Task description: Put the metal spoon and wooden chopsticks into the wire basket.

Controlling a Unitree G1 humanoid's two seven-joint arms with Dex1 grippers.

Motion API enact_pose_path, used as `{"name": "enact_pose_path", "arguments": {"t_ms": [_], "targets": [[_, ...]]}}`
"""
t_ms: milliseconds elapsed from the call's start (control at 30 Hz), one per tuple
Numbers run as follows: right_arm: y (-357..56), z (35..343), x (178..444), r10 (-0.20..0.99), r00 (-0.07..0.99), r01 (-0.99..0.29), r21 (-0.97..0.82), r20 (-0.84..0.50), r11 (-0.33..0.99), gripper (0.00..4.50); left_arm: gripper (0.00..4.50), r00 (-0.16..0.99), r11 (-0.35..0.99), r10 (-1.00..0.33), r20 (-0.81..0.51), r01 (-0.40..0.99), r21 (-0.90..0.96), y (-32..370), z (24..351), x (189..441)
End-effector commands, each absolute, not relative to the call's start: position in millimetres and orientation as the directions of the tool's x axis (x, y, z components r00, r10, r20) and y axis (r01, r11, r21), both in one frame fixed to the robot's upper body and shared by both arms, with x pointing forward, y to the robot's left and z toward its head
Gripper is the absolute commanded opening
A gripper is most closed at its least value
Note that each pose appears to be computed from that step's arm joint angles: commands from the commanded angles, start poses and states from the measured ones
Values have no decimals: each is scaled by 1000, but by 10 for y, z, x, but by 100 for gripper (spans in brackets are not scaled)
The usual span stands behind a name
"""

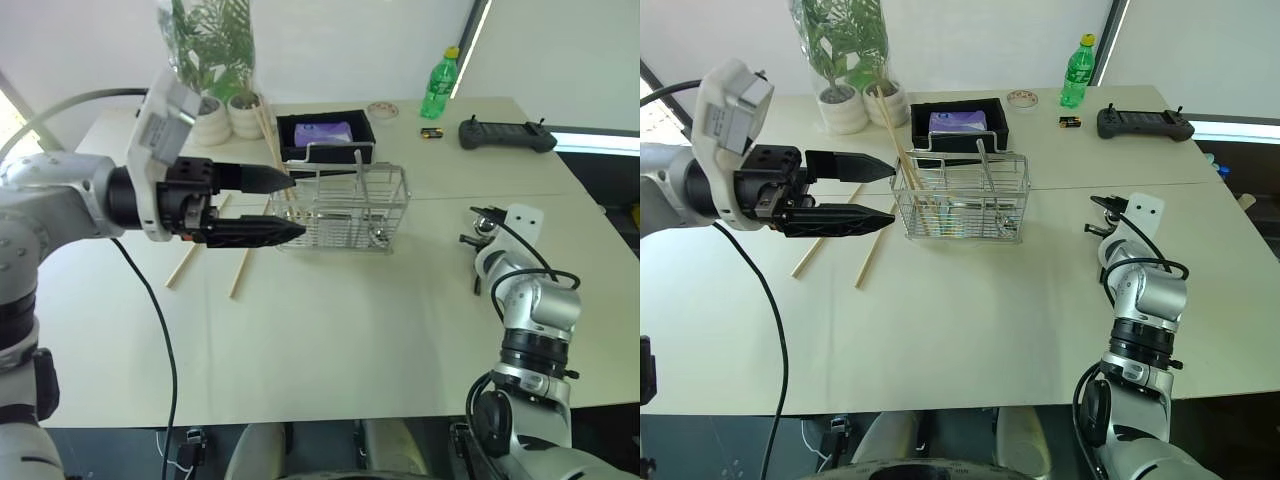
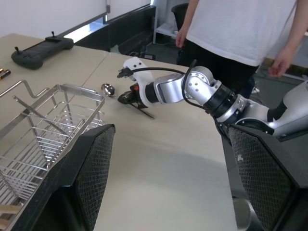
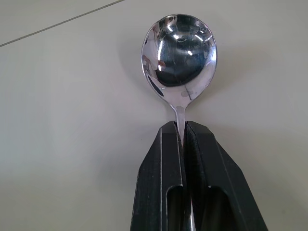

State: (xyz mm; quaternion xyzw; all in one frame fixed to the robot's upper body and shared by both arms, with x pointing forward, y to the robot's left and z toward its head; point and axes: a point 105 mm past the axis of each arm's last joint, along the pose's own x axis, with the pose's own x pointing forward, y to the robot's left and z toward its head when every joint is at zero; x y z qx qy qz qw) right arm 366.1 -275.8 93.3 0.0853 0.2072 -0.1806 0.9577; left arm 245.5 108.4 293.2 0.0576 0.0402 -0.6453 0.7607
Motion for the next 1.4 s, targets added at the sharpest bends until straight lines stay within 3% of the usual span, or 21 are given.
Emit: {"name": "enact_pose_path", "arguments": {"t_ms": [33,167,300,433,533,667,833,1133,1300,1400], "targets": [[-2774,1106,3710,-318,885,337,-2,-339,941,6,393,172,162,-978,-117,983,87,1098,3053,2423],[-2571,2056,3875,-169,985,171,-110,25,979,6,393,181,172,-977,-113,981,86,1109,3044,2438],[-2239,2783,3883,39,964,-16,-88,265,996,6,393,193,184,-975,-113,979,89,1126,3036,2450],[-1861,3272,3805,232,878,-253,-5,420,967,6,393,205,195,-972,-114,977,89,1148,3028,2460],[-1525,3443,3730,359,804,-450,89,474,889,6,393,218,207,-969,-115,974,94,1172,3032,2464],[-1225,3445,3657,460,741,-594,158,490,789,6,393,231,220,-965,-120,971,97,1203,3032,2466],[-891,3293,3586,551,676,-679,122,489,724,6,393,250,238,-959,-130,966,101,1246,3028,2469],[-851,2985,3745,527,699,-643,102,484,759,6,393,259,246,-958,-122,963,110,1261,3078,2457],[-916,2754,3951,442,774,-530,83,453,844,6,393,254,241,-960,-115,964,113,1242,3107,2453],[-918,2708,3977,433,781,-520,84,450,850,106,393,254,242,-961,-112,964,114,1241,3121,2459]]}}
